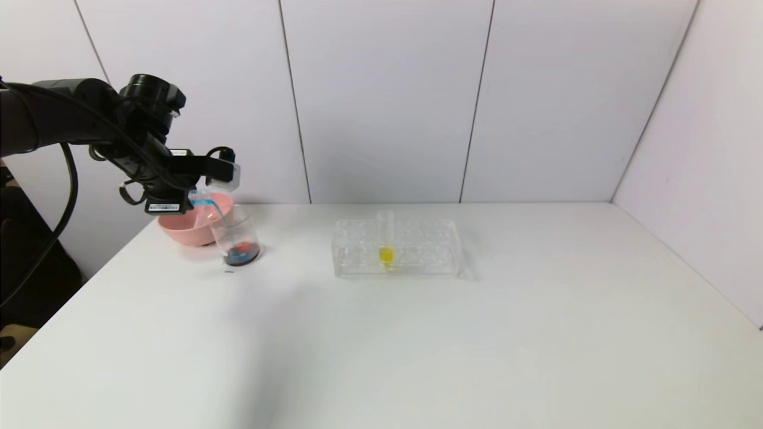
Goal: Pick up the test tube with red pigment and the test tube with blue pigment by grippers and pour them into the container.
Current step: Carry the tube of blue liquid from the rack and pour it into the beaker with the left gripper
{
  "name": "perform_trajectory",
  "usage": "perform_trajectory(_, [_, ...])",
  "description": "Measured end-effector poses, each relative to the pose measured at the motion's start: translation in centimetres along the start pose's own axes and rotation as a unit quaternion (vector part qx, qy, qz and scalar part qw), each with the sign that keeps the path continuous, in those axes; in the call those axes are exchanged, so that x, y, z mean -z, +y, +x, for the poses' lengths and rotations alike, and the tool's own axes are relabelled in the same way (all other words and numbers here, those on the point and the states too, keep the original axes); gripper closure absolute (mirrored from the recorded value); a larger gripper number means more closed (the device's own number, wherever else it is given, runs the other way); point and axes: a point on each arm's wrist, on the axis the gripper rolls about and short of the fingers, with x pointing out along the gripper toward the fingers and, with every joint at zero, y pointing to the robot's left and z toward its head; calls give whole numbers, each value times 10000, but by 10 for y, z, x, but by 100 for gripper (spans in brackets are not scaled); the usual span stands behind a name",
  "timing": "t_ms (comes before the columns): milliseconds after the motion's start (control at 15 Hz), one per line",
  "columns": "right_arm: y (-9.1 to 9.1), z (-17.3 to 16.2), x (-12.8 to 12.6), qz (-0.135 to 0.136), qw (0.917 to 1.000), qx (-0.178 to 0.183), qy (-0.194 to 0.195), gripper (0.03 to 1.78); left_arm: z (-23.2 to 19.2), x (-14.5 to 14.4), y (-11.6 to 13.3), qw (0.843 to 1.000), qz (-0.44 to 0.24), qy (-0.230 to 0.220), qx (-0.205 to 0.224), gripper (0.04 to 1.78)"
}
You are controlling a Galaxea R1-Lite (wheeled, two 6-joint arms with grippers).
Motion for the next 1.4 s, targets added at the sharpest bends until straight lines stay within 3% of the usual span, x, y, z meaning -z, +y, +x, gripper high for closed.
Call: perform_trajectory(1400, [0, 0, 0, 0, 10000, 0, 0, 4, 0, -4, 0, 9996, 182, 213, -34, 138])
